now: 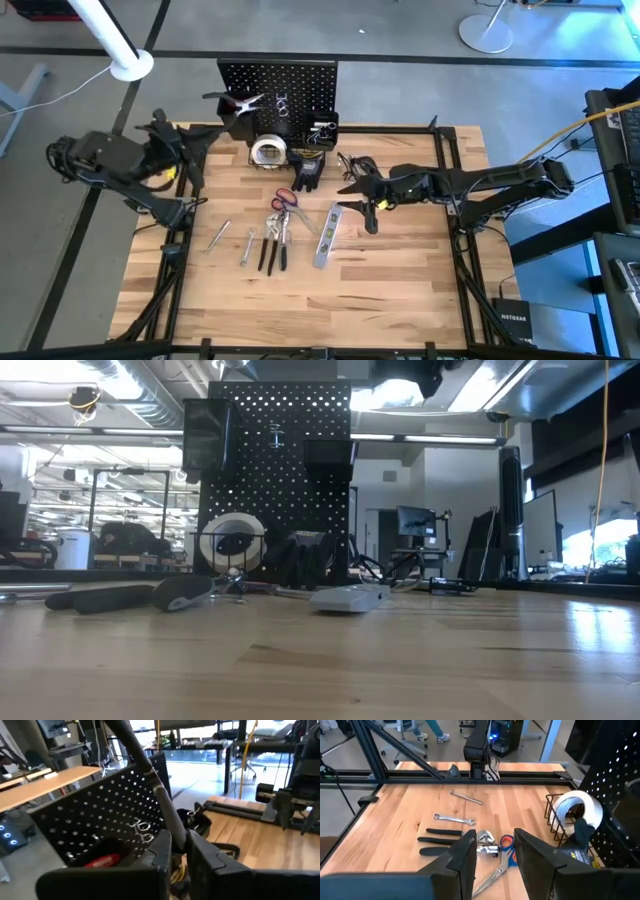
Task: Hang tools onto peg board
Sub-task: Put the long nose pliers into the left black bin on the pegboard
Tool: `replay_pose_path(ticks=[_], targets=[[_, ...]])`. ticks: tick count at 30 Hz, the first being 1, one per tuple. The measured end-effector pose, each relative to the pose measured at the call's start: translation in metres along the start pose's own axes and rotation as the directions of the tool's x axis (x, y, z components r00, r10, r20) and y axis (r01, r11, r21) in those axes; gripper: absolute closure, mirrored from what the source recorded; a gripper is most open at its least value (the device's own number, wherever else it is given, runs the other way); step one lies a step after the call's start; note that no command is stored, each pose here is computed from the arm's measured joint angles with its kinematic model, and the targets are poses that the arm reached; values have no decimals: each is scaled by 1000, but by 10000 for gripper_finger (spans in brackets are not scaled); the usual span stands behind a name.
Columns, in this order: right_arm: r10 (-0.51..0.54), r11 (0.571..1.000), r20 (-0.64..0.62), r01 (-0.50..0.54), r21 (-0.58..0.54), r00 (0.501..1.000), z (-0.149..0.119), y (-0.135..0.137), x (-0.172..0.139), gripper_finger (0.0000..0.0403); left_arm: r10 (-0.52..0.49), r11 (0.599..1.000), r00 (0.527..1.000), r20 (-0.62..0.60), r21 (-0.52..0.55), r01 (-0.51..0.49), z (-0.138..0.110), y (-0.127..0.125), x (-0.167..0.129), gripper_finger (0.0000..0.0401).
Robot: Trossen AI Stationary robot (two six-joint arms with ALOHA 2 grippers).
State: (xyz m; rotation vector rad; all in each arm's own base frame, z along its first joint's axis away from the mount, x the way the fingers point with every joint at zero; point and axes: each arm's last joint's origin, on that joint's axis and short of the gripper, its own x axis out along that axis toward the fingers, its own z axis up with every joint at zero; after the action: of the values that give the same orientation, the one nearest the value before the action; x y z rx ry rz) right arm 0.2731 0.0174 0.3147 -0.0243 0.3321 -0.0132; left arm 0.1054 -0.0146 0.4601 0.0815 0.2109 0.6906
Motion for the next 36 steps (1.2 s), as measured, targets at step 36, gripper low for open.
replay_pose_path(ticks=[36], targets=[[-1,999,73,-2,46,997,-24,0,9,269,-212,917,792,-573,163,363,28,-66,48,376]])
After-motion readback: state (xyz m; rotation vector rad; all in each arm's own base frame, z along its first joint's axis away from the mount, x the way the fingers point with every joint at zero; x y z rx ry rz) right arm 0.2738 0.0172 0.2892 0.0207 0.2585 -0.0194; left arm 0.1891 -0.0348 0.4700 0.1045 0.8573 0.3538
